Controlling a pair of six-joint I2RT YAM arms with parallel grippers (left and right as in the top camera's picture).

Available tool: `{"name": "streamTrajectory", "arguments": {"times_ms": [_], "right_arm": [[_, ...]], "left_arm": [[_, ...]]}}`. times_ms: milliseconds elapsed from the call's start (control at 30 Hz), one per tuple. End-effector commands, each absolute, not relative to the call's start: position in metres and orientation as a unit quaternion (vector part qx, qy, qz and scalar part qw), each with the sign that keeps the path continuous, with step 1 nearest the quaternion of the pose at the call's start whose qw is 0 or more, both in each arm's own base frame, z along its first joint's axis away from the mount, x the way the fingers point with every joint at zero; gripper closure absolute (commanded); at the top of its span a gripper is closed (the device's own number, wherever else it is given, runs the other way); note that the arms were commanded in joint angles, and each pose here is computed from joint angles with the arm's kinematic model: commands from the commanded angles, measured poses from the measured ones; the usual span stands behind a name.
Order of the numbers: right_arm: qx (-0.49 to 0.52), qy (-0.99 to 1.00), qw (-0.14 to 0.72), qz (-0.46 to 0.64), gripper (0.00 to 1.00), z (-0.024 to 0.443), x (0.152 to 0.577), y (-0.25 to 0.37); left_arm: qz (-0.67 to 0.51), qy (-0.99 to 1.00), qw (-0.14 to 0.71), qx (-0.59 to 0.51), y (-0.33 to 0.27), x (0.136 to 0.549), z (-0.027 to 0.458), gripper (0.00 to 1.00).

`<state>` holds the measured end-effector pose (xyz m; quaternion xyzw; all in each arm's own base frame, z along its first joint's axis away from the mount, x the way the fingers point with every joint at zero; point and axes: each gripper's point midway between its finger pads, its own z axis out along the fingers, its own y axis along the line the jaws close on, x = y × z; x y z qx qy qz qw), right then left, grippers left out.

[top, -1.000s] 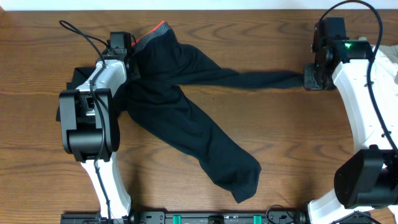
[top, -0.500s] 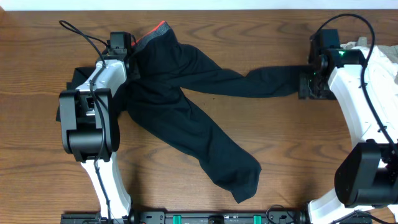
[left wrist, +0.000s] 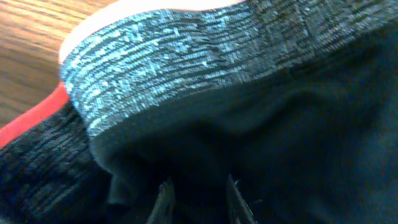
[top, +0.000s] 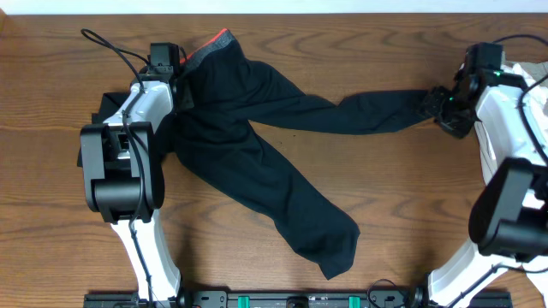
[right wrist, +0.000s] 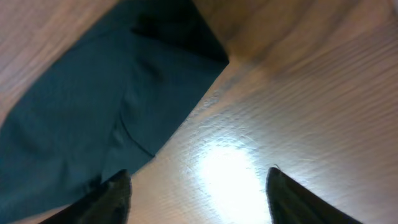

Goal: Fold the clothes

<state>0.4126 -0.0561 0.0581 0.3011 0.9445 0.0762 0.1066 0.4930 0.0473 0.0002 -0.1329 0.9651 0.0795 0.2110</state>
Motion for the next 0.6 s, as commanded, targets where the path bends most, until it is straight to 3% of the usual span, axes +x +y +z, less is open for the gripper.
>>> {"name": "streamTrajectory", "arguments": {"times_ms": [0,100,133,167,300,367,567], "right_arm": [[0.357,0.926,0.069,0.100,0.26,0.029,0.413,-0.044],[0.361,0.923,0.053,0.121,0.28,0.011,0.417,-0.035],[0.361,0.923,0.051,0.122,0.33,0.005,0.419,-0.034],[0.361,0.923,0.051,0.121,0.40,0.000,0.420,-0.035],[0.365,0.925,0.061,0.092,0.83,-0.005,0.420,-0.051],[0.353,0.930,0.070,0.075,0.97,-0.001,0.419,-0.064],[0.350,0.935,0.051,0.030,0.99,0.021,0.393,-0.113]], "left_arm": [[0.023,0.980,0.155,-0.120,0.023,0.473,-0.033,0.68],[0.006,0.982,0.150,-0.117,0.017,0.470,-0.031,0.64],[0.002,0.982,0.148,-0.117,0.015,0.469,-0.030,0.64],[0.000,0.982,0.146,-0.116,0.014,0.468,-0.028,0.64],[0.000,0.984,0.136,-0.116,0.014,0.463,-0.027,0.63],[0.001,0.984,0.132,-0.117,0.014,0.461,-0.027,0.64],[0.002,0.985,0.123,-0.117,0.014,0.457,-0.029,0.63]]}}
